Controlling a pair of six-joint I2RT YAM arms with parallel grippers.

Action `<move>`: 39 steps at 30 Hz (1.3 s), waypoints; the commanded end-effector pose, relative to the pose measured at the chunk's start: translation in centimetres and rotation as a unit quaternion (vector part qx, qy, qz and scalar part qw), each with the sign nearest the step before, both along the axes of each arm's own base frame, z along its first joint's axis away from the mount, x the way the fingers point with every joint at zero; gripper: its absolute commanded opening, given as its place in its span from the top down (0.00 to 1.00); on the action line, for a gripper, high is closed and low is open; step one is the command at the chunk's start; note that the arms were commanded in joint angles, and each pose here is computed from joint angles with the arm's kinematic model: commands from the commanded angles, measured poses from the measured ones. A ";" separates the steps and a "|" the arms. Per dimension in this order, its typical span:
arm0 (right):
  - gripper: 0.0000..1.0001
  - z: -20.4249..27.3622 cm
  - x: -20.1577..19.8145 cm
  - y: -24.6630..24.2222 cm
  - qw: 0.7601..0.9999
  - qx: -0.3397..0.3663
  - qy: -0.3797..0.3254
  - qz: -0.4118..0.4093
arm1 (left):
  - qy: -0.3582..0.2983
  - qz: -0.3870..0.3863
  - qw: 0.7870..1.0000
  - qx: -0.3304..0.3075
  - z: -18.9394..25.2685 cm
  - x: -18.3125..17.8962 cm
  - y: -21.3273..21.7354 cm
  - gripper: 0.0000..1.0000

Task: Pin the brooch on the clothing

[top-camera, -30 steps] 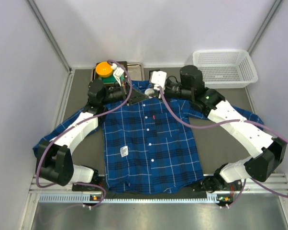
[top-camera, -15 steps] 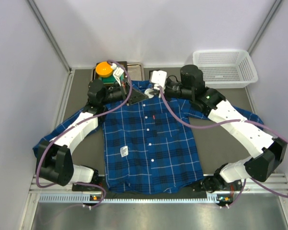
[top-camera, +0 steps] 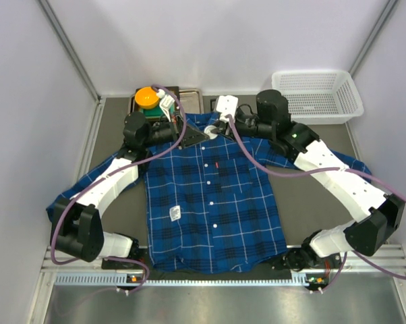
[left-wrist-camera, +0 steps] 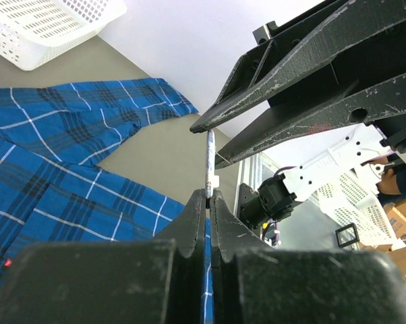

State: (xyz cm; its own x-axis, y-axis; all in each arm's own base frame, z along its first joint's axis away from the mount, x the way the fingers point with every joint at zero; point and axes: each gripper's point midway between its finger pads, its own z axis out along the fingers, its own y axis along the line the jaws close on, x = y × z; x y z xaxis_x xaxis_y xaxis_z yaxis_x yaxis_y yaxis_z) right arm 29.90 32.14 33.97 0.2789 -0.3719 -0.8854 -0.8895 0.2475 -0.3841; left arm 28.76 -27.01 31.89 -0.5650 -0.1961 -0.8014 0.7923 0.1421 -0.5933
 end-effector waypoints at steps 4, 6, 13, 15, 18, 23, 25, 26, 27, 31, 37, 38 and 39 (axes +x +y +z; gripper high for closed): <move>1.00 2.8 0.2 0.2 0.997 0.058 0.055 0.003 | -0.046 0.000 0.999 -0.015 1.6 -0.4 0.2 1.00; 1.00 2.8 0.1 0.4 0.996 0.062 0.066 0.008 | -0.048 0.000 0.999 -0.015 1.7 -0.4 0.3 1.00; 0.94 2.8 0.3 0.6 0.994 0.067 0.086 0.009 | -0.038 0.011 0.999 -0.011 1.5 0.3 0.4 1.00; 0.79 3.2 0.4 0.6 0.994 0.069 0.081 0.007 | -0.040 0.023 0.999 0.000 1.3 0.8 0.5 1.00; 0.58 3.8 0.4 0.4 0.995 0.072 0.069 0.006 | -0.032 0.046 0.998 0.025 0.4 1.7 0.9 1.00; 0.23 4.3 0.4 0.1 0.993 0.083 0.083 -0.010 | -0.035 0.079 0.995 0.049 -0.5 2.7 1.5 1.00; 0.16 4.0 0.7 0.3 0.991 0.086 0.101 -0.021 | -0.038 0.082 0.995 0.052 -0.6 2.8 1.6 1.00; 0.16 3.9 0.8 0.3 0.991 0.085 0.103 -0.023 | -0.042 0.082 0.994 0.053 -0.5 2.8 1.6 1.00; 0.16 3.6 1.1 0.4 0.991 0.082 0.105 -0.027 | -0.039 0.085 0.994 0.054 -0.5 2.8 1.6 1.00; 0.17 2.7 2.1 1.1 0.990 0.070 0.108 -0.062 | -0.040 0.089 0.993 0.060 -0.6 2.9 1.7 1.00; 0.17 1.1 2.5 2.4 0.991 0.040 0.096 -0.086 | -0.040 0.091 0.993 0.063 -0.7 2.9 1.8 1.00; 0.18 1.1 2.4 2.5 0.991 0.038 0.096 -0.088 | -0.041 0.091 0.993 0.063 -0.7 2.9 1.8 1.00; 0.18 0.9 2.6 2.5 0.989 0.039 0.103 -0.095 | -0.040 0.092 0.993 0.064 -0.7 2.9 1.8 1.00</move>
